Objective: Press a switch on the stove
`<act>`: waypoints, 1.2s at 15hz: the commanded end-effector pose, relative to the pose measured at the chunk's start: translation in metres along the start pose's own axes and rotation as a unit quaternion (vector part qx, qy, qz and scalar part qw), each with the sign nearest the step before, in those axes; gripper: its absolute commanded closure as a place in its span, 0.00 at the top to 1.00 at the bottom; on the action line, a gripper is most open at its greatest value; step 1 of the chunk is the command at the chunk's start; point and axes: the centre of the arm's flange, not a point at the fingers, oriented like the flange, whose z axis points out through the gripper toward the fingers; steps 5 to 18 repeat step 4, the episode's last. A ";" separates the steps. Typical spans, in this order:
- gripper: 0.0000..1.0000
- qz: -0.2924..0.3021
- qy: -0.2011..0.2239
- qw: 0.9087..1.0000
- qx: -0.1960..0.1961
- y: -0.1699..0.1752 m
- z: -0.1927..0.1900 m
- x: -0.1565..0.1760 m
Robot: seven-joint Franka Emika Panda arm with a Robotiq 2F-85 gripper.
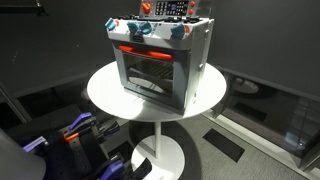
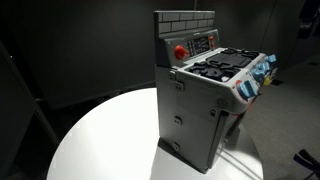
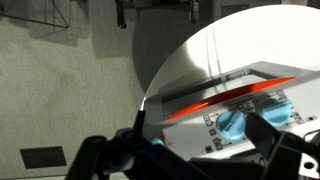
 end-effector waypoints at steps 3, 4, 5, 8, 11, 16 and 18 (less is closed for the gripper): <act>1.00 0.000 -0.002 1.000 0.000 0.000 0.002 -0.001; 1.00 0.000 -0.003 1.000 -0.001 0.000 0.002 0.000; 1.00 0.000 -0.003 1.000 -0.001 0.000 0.002 0.000; 1.00 0.000 -0.003 1.000 -0.001 0.000 0.002 0.000; 1.00 0.000 -0.003 1.000 -0.001 0.000 0.002 0.000; 1.00 0.000 -0.003 1.000 -0.001 0.000 0.002 0.000; 1.00 0.000 -0.003 1.000 -0.001 0.000 0.002 0.000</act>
